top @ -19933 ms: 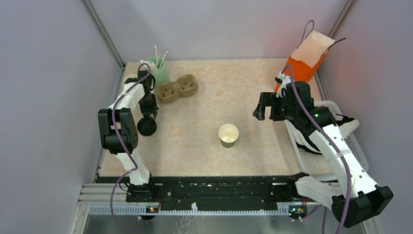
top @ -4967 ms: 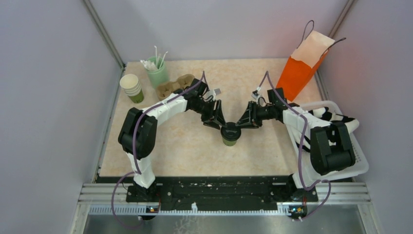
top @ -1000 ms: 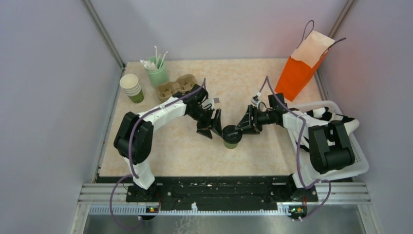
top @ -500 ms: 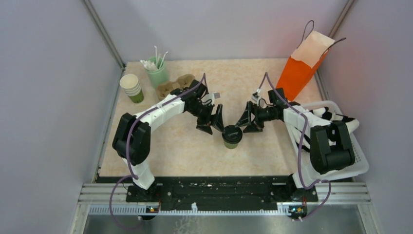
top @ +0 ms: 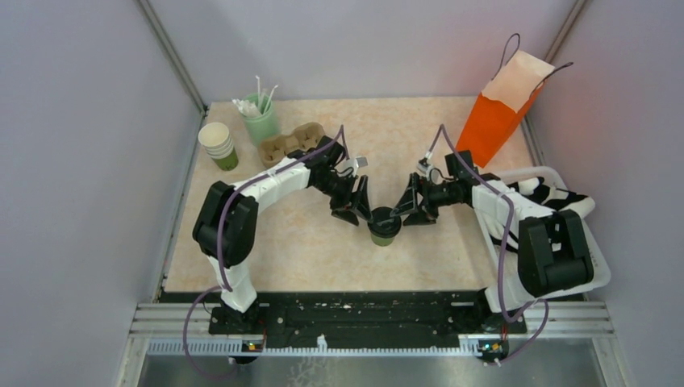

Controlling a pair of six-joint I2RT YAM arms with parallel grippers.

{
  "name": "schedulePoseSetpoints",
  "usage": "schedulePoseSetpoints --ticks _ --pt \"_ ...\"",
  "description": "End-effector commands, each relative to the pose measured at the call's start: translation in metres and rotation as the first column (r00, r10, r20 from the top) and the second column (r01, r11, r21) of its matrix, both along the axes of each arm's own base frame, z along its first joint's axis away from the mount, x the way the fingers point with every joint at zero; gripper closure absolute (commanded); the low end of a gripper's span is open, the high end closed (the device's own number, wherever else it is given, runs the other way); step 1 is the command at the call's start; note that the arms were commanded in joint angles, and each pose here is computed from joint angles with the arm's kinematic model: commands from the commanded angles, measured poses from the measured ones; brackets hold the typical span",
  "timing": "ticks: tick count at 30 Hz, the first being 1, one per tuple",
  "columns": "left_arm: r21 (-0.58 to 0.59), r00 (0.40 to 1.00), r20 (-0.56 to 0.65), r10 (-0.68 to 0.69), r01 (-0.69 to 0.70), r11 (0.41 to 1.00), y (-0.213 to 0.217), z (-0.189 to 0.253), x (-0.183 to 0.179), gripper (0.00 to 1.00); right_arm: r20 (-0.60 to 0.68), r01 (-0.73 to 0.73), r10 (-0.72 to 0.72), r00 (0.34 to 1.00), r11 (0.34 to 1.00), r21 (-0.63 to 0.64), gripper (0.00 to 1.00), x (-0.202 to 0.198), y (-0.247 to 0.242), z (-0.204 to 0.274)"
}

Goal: Pack the takeout coffee

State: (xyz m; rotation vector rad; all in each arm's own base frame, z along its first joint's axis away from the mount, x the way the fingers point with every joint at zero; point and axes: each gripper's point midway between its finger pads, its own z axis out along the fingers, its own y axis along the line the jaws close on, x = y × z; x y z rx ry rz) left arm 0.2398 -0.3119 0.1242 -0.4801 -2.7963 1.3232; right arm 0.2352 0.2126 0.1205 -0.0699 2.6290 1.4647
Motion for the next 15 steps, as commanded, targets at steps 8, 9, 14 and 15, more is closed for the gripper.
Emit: schedulePoseSetpoints --ticks 8,9,14,15 --pt "0.061 1.0 -0.001 0.015 -0.015 0.998 0.016 -0.043 -0.009 0.44 0.021 0.055 -0.055 0.998 0.998 -0.015 0.37 0.017 0.005 -0.022" --pt "0.071 1.0 0.004 0.018 -0.018 0.997 0.018 -0.048 -0.008 0.45 0.018 0.068 -0.067 0.998 0.997 -0.028 0.38 0.019 0.003 -0.026" --pt "0.1 1.0 0.0 0.021 -0.021 0.995 0.02 -0.068 -0.007 0.45 0.005 0.109 -0.109 0.994 0.993 -0.05 0.39 0.026 -0.005 -0.037" --pt "0.095 1.0 -0.002 0.019 -0.019 0.995 0.02 -0.066 -0.007 0.45 0.009 0.107 -0.106 0.994 0.993 -0.046 0.39 0.027 -0.005 -0.035"
